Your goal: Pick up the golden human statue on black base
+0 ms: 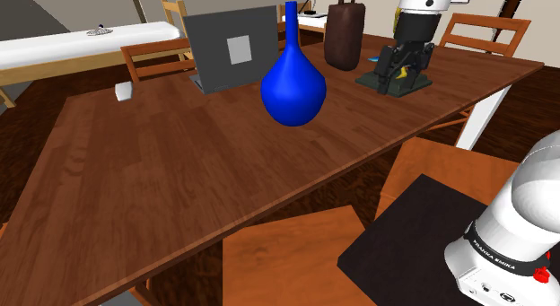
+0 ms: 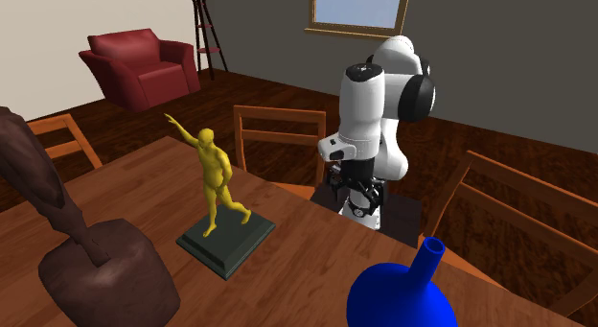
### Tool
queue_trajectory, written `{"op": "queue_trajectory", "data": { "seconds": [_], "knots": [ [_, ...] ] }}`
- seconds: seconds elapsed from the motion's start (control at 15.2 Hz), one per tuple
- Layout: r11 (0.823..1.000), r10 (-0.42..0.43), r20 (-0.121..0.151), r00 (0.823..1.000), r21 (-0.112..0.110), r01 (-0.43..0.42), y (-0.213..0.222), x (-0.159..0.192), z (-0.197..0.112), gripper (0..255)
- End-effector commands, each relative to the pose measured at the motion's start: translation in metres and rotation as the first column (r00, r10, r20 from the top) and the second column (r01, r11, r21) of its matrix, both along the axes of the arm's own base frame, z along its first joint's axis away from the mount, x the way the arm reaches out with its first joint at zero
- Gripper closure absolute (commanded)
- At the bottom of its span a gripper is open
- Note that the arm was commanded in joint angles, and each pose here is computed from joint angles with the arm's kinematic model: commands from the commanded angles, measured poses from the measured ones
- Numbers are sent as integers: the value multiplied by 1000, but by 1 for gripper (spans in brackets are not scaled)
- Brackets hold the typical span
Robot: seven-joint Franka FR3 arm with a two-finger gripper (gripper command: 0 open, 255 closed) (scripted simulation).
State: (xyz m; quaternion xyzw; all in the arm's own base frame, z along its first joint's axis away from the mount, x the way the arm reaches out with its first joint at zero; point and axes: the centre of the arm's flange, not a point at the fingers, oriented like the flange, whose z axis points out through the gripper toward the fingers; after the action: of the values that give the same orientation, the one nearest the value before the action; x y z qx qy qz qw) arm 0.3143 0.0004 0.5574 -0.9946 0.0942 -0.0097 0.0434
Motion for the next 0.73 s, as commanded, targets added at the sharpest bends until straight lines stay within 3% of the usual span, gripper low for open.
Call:
{"op": "queue_trajectory", "data": {
  "seconds": [0.0, 0.66],
  "knots": [
    [1000, 0, 0, 1000, 0, 0, 0, 0, 0, 0],
    [998, -45, 26, 999, -51, 46, -113, 48, -6, 0]
  ]
}}
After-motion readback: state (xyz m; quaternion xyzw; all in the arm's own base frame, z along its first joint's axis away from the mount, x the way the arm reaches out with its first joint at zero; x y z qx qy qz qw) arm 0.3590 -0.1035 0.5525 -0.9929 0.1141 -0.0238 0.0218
